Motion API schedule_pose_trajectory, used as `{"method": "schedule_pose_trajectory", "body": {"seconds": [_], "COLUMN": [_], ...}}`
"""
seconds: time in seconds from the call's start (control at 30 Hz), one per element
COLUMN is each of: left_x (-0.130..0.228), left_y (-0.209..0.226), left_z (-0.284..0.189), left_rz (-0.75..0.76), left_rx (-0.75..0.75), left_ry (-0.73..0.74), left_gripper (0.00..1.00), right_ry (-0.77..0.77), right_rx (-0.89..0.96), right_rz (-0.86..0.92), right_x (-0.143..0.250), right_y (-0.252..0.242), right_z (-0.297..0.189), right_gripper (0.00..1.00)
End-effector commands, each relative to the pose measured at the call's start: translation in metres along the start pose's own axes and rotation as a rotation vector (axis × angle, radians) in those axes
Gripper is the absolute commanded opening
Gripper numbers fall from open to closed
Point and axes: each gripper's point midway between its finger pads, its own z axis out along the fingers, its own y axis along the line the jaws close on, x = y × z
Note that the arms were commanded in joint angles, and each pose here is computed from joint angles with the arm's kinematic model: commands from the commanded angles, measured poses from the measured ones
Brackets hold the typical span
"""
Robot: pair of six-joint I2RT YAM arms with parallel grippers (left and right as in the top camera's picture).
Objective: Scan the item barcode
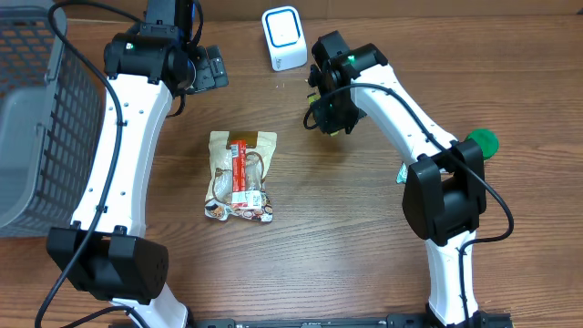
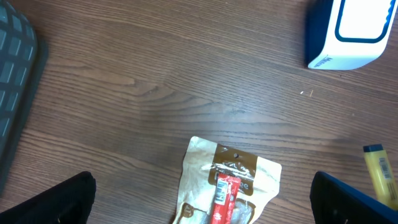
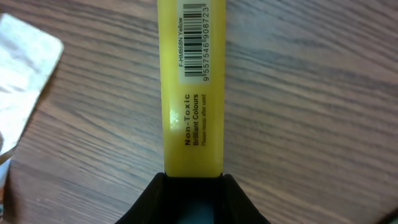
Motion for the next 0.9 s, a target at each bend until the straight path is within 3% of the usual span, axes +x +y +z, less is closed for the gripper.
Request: {"method": "schedule_pose_trajectory", "body": {"seconds": [0.0,0.23,0.4,0.87], "left_x": [-0.008,-0.008,-0.008,-0.008], "left_y": [-0.001,-0.001,-0.001,-0.001], "left_z": [-0.016,-0.017,-0.016,-0.016], "left_rz": [0.009,0.009,0.009,0.009], "left_rx": [0.013,0.013,0.013,0.013], "left_ry": [-0.044,-0.045,-0.044,-0.044], "left_gripper": [1.0,1.0,1.0,1.0], "right_ry": [-0.041,-0.087,-0.06,-0.014], "right_rx": [0.079,0.205,0.198,0.184], "right_rz": [0.072,-0.006,-0.053,-0.03], "right_x": [-0.001,0.001,0.011,0.035], "right_y": [-0.005,0.015,0.036,0.024], "right_z": [-0.018,-0.04,-0.036,0.037], "right_gripper": [0.04,0.04,0.05,0.08]}}
